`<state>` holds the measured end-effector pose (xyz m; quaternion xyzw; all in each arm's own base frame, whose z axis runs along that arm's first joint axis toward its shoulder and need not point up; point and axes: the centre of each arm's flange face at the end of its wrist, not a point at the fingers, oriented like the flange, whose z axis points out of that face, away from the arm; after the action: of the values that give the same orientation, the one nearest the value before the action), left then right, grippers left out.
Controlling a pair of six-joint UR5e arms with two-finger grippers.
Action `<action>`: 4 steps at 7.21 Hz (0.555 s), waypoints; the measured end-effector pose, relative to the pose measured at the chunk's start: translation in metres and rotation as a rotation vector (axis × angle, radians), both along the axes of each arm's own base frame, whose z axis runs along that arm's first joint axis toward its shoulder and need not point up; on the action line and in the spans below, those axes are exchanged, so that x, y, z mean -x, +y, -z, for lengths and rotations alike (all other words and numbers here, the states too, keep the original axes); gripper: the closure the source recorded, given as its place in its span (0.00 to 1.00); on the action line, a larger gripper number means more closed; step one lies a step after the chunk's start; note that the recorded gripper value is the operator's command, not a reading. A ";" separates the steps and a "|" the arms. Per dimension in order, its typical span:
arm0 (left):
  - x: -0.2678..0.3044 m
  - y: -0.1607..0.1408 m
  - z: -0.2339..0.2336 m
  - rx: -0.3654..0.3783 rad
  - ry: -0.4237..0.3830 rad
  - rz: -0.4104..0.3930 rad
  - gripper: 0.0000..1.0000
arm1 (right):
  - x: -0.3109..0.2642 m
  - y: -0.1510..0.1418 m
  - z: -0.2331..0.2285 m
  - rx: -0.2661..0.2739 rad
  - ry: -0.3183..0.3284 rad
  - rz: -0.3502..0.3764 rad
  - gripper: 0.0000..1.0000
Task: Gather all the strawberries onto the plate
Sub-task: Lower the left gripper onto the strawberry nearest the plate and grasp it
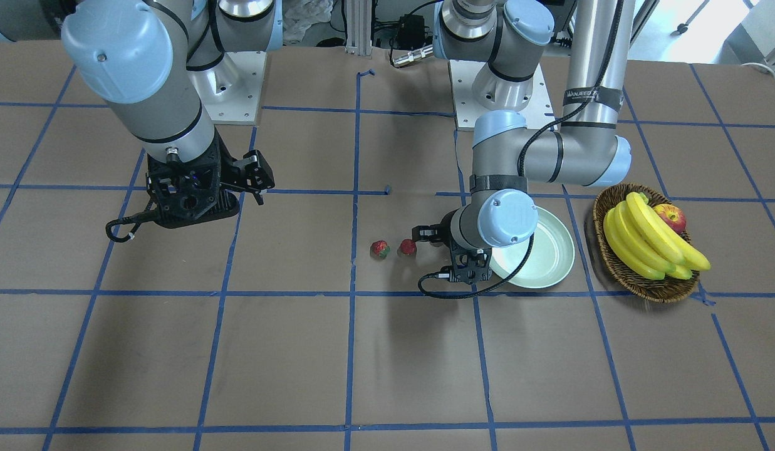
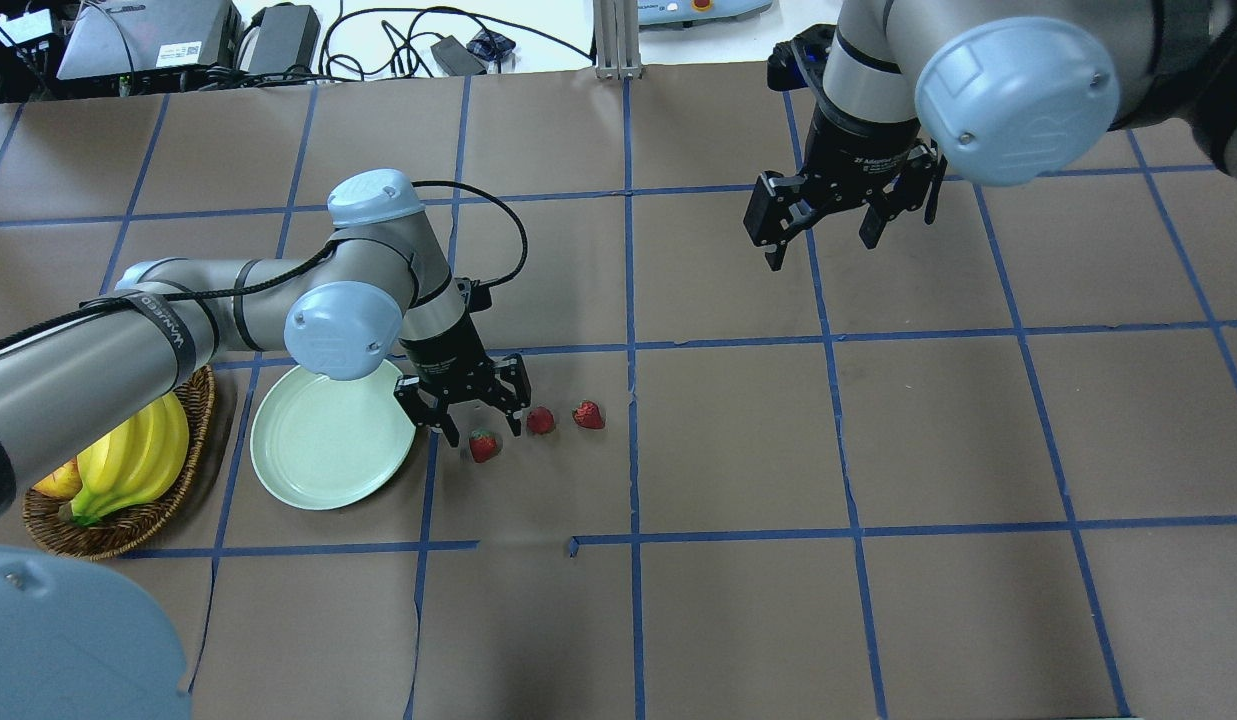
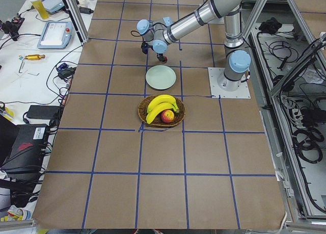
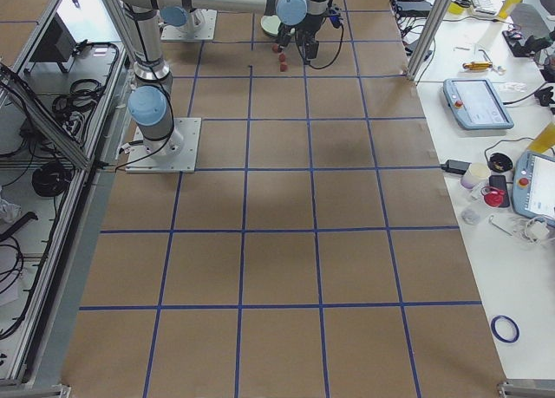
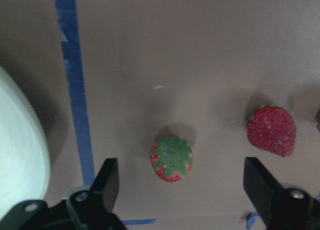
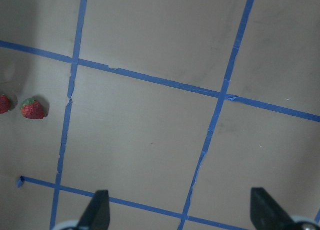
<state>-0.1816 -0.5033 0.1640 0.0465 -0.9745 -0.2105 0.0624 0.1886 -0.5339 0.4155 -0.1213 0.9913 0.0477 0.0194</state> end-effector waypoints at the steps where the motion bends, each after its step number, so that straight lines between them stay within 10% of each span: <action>1: 0.003 0.001 0.005 -0.014 -0.005 0.002 0.96 | 0.000 0.000 0.000 -0.001 -0.001 0.000 0.00; 4: 0.001 0.002 0.006 -0.017 -0.040 0.027 1.00 | 0.000 0.000 0.001 -0.004 -0.001 0.001 0.00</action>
<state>-0.1827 -0.5014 0.1582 0.0379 -0.9743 -0.2187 0.0395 0.1889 -0.5338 0.4145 -0.1208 0.9912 0.0494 0.0203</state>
